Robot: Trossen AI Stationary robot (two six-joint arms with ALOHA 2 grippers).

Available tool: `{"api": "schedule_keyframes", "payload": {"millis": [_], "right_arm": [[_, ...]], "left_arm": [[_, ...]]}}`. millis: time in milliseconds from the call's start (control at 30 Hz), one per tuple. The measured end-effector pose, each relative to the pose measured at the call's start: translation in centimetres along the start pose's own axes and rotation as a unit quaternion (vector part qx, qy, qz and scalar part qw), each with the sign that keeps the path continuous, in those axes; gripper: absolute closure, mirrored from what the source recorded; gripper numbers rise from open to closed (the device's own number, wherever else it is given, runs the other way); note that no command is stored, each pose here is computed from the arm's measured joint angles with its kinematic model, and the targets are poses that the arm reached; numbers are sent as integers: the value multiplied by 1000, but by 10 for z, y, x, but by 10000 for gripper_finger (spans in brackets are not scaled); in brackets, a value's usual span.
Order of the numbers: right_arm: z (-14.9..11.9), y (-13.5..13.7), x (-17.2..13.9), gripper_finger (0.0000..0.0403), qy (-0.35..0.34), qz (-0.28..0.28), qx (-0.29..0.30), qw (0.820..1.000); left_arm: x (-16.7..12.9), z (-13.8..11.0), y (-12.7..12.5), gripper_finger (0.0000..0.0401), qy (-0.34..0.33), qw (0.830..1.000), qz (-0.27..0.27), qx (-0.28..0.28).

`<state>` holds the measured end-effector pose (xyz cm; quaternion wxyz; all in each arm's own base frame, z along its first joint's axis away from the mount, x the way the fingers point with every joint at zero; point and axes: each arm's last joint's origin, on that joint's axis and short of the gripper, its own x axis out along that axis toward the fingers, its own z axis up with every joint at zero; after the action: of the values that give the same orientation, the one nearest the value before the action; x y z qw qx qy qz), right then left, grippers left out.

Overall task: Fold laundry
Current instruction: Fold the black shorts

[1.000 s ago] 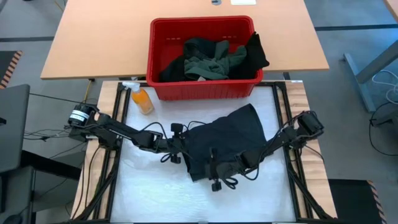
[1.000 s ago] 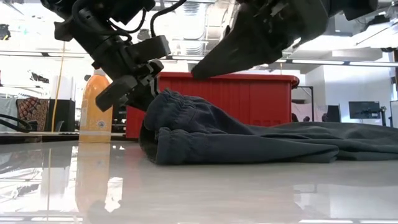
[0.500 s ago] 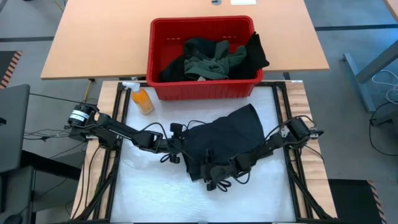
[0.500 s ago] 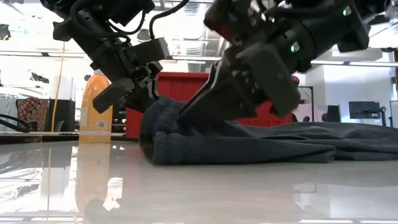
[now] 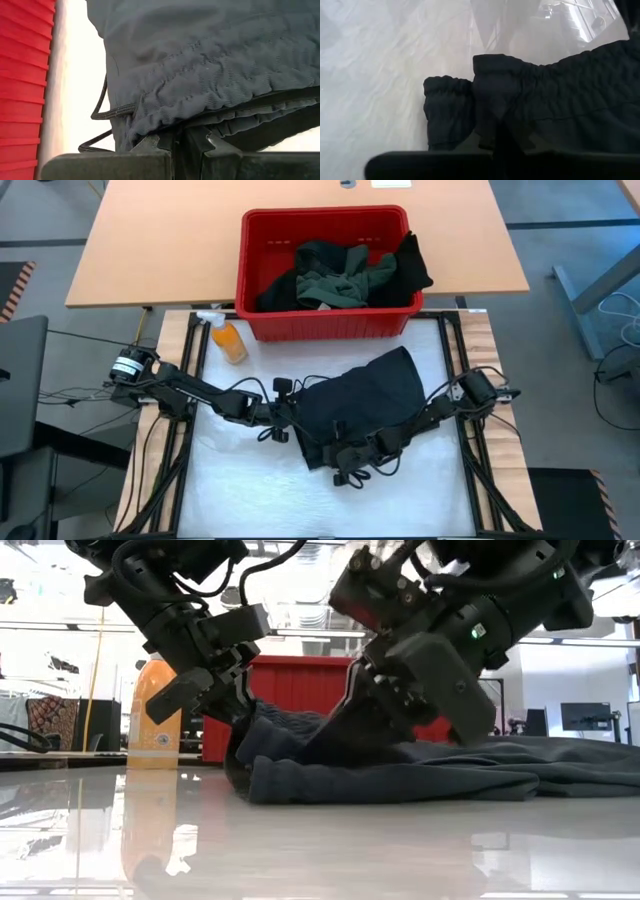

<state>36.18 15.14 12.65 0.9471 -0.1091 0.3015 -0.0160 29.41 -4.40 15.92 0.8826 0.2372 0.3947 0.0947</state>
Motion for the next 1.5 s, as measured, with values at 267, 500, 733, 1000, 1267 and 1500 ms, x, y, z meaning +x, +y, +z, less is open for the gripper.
{"api": "schedule_keyframes", "payload": {"millis": [267, 500, 733, 1000, 1267, 1500], "right_arm": [[26, -2, -30, 375, -17, 19, -18, 1000], [28, 6, -47, 375, 13, 54, -29, 998], [16, 16, -44, 375, 47, 62, -4, 997], [15, 26, -49, 359, 46, 85, -20, 995], [16, 24, -48, 314, 40, 88, -40, 995], [21, 26, -48, 238, 13, 95, -63, 993]], "left_arm": [[0, -2, 0, 401, 9, 1000, -2, 1], [0, -3, -1, 401, 12, 1000, -3, 2], [0, -3, -1, 401, 14, 1000, -3, 4], [0, -6, -2, 401, 27, 1000, -8, -2], [0, -4, -2, 401, 19, 1000, -16, -17], [1, -5, -2, 401, 19, 999, -19, -27]]}}
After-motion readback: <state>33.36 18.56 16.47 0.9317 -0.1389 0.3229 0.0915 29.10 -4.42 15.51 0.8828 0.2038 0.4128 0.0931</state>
